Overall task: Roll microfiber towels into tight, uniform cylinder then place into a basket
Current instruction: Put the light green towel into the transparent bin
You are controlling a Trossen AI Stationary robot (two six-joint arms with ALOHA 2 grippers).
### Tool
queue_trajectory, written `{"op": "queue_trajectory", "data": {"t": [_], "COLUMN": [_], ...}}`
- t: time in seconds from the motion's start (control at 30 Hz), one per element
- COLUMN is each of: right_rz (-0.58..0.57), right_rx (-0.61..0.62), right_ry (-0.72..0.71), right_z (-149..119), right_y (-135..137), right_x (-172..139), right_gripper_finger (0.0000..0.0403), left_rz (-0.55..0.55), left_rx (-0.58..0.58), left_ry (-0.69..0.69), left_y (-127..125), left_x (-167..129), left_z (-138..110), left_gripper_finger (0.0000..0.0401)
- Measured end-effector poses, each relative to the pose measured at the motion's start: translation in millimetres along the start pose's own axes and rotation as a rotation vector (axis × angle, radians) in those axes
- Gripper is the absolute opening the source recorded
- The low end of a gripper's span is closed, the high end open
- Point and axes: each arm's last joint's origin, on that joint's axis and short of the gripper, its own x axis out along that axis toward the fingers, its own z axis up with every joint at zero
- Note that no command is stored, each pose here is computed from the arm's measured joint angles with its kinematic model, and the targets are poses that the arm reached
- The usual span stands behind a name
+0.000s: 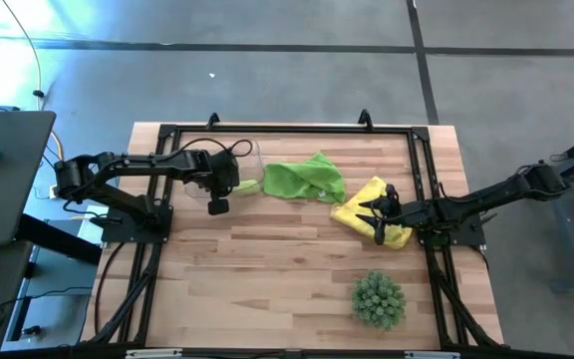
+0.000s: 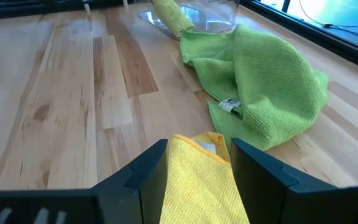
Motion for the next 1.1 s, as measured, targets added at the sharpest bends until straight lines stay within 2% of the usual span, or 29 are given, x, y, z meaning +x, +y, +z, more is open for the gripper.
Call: {"op": "queue_trajectory", "data": {"t": [0.37,0.47,0.63,0.93,1.1], "right_rz": [0.002,0.001,0.002,0.002,0.002], "right_rx": [-0.001,-0.001,-0.001,-0.001,-0.001], "right_ry": [0.001,0.001,0.001,0.001,0.001], "right_z": [-0.2,-0.1,-0.1,-0.2,-0.3], "right_y": [0.0,0.0,0.0,0.1,0.0], "right_x": [0.0,0.0,0.0,0.0,0.0], "right_gripper_finger": [0.0165,0.0165,0.0165,0.0165,0.0165], "left_rz": [-0.011,-0.009,-0.039,-0.049,-0.056], "left_rx": [-0.003,-0.049,-0.107,-0.132,-0.132], "left_ry": [-0.020,-0.030,-0.014,-0.003,-0.008], "left_y": [0.0,0.7,2.1,4.1,4.3], "left_x": [-0.1,-0.1,0.0,-1.6,-16.3], "left_z": [1.7,2.6,0.0,-2.7,-1.3], "left_gripper_finger": [0.0022,0.0031,0.0072,0.0168,0.0197]}}
